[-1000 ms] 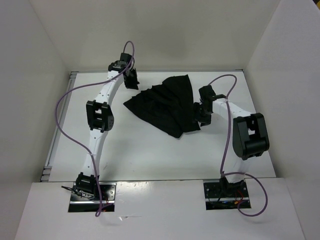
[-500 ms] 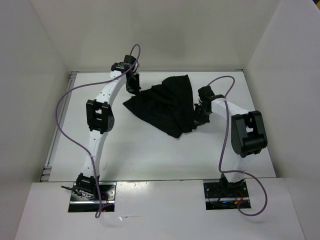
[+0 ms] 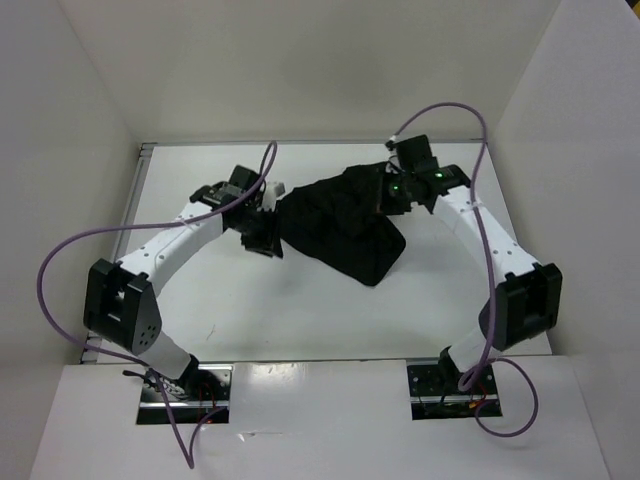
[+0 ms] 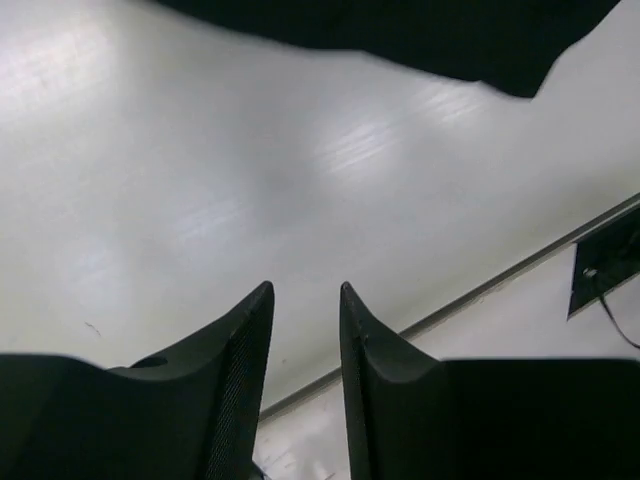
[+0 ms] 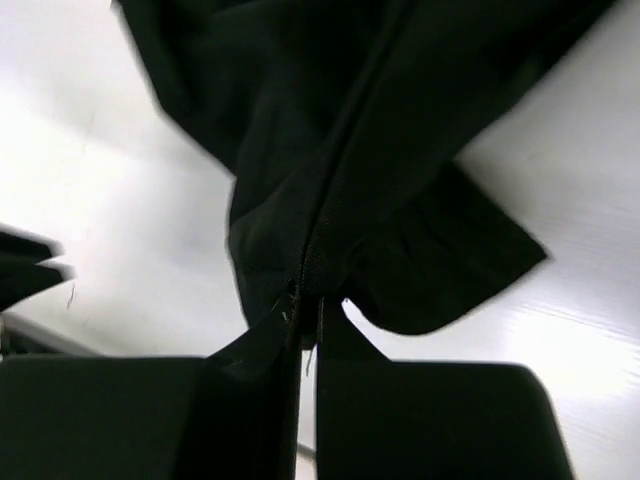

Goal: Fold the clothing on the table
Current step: Flatten the skirt out

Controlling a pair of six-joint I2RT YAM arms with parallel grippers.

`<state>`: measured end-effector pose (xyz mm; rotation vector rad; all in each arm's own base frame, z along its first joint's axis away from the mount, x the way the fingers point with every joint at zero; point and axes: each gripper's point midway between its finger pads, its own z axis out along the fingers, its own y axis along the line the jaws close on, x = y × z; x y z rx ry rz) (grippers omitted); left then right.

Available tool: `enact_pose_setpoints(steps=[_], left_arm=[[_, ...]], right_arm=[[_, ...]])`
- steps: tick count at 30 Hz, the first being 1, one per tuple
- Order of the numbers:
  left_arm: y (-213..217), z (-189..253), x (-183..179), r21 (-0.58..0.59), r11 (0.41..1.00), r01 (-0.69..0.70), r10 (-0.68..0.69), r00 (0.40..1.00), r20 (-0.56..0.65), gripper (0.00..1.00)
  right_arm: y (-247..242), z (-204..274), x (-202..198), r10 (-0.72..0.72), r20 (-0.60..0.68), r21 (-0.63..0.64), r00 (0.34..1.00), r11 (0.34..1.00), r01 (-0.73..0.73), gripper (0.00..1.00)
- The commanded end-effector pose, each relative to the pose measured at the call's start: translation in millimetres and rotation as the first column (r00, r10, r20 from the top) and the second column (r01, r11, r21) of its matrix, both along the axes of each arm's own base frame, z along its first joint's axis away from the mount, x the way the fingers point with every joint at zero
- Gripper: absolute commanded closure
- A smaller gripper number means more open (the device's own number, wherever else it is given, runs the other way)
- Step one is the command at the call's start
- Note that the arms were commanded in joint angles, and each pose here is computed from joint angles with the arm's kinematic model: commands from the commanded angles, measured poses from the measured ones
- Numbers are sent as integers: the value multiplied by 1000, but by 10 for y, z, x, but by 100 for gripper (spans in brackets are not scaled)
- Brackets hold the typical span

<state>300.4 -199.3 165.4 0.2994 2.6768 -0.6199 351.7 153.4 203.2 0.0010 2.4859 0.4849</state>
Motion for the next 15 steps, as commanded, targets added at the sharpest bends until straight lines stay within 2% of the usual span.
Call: enact_pose_setpoints(steps=[1,5,8,10,11,13,14,15], left_arm=[[-35,-352,-187,-66,997,-32,27,996,-82,60],[24,-198,-214,-68,997,-42,40,999,-22,58],[141,-103,-186,-47,997,-55,56,998,15,57],[205,-80,-175,-45,997,-66,67,998,21,57],[213,-112,-194,-41,997,-66,67,998,13,57],[222,-154,-219,-36,997,-67,67,998,2,57],[224,-186,-223,-35,997,-67,67,998,0,57],[211,-181,-231,-42,997,-62,62,998,-3,57]], right_arm=[[583,-167,-73,149,-81,29,985,989,-147,100],[1244,-185,32,268,-69,84,961,961,-262,100],[1519,552,237,289,129,157,949,939,-307,100],[1584,1224,322,245,316,225,917,919,-323,100],[1468,1726,239,191,422,273,886,905,-325,100],[1268,2057,239,113,507,325,854,893,-311,100],[1114,2308,110,73,551,348,832,886,-308,100],[1025,2186,96,63,523,356,850,890,-285,100]])
